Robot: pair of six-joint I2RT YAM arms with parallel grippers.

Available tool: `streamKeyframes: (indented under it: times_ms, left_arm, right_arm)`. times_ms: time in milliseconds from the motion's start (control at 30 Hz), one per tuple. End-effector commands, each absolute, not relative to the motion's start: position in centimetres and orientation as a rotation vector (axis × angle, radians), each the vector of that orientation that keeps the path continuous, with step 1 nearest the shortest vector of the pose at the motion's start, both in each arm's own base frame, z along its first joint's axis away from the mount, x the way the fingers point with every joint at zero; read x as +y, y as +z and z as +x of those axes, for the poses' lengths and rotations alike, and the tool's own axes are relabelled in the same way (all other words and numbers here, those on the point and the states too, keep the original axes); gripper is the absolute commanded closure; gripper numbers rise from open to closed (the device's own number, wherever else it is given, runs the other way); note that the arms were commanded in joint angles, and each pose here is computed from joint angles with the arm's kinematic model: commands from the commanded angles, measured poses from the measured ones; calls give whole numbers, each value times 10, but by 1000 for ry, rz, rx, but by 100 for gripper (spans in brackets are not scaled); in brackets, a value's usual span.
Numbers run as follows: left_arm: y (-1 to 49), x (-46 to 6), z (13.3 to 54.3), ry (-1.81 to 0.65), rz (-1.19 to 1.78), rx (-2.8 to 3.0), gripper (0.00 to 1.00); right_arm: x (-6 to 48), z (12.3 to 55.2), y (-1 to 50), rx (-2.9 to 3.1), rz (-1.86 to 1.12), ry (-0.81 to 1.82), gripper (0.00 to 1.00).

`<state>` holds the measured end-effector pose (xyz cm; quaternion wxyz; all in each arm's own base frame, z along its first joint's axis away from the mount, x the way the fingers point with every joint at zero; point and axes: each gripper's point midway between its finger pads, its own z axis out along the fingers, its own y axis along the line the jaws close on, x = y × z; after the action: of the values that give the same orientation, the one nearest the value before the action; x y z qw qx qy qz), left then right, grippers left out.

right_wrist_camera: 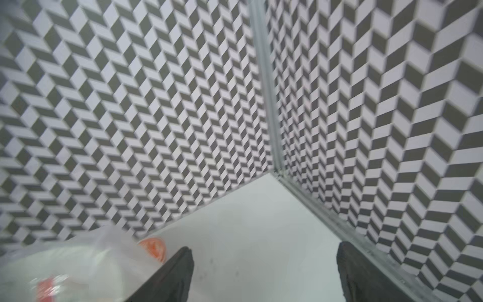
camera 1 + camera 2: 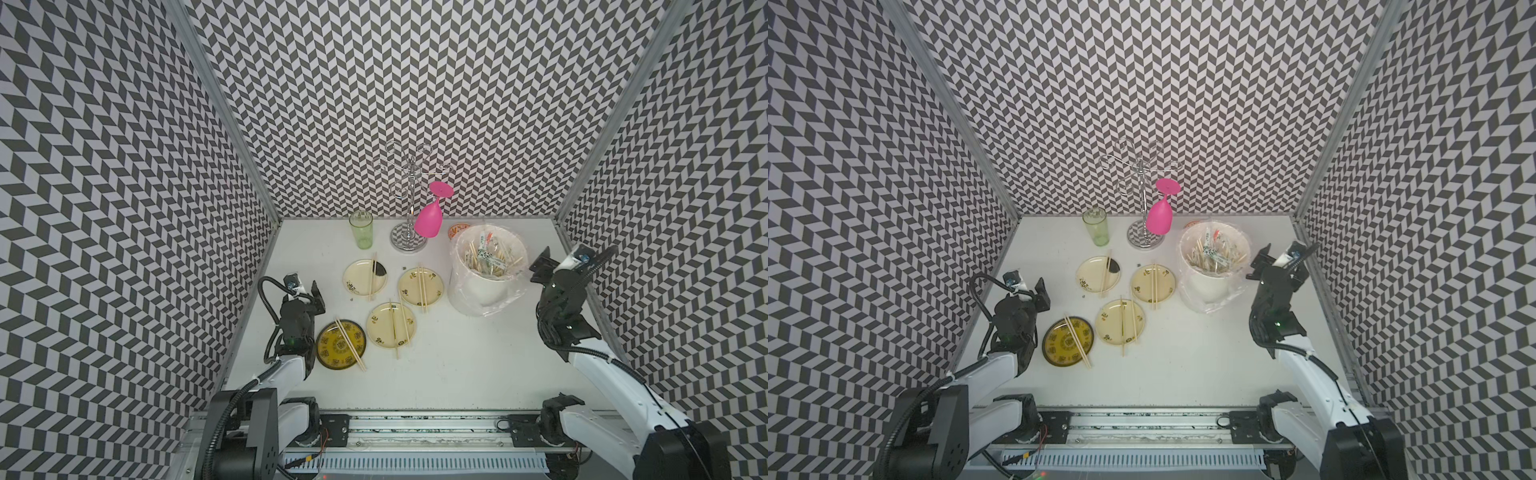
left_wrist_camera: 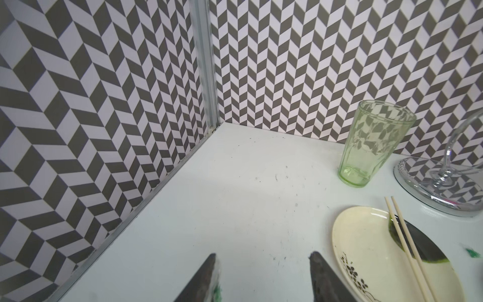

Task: Remove the packaging of disposable chopsticks
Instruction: Reset both arms

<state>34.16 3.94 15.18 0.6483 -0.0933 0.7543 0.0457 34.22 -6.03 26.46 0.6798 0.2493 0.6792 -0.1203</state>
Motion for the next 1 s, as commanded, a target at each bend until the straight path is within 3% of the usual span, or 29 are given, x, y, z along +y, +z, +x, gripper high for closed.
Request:
streamKeyframes:
  times_ms: [0,100,233,567,667,700,767,867,967]
  left_arm:
    - [182,25,335,94,-66,1539,42]
    - [182,18,326,69,-22,1479,40]
    - [181,6,337,9,30,1503,39]
    - [171,-19,346,-108,153,1466,37]
    - [163,-13,354,-102,117,1479,36]
    - [163,-9,354,-92,97,1482,33]
    - [160,7,354,-56,-5,1514,1]
    - [158,15,363,-39,-57,1522,0]
    - [152,12,372,-51,-40,1565,0]
  right_arm:
    - [-73,337,237,1497,563,-297,15]
    - [-69,334,199,1548,553,-264,16]
    - [-58,325,190,1513,504,-171,15]
    - [-17,341,182,1457,185,-34,14]
    - [-2,351,159,1529,82,-12,14]
    - [-3,348,163,1491,95,-8,13]
    - [-17,340,172,1413,178,-36,11]
    - [-27,365,151,1573,256,-81,0]
    - [-24,366,154,1529,239,-102,0]
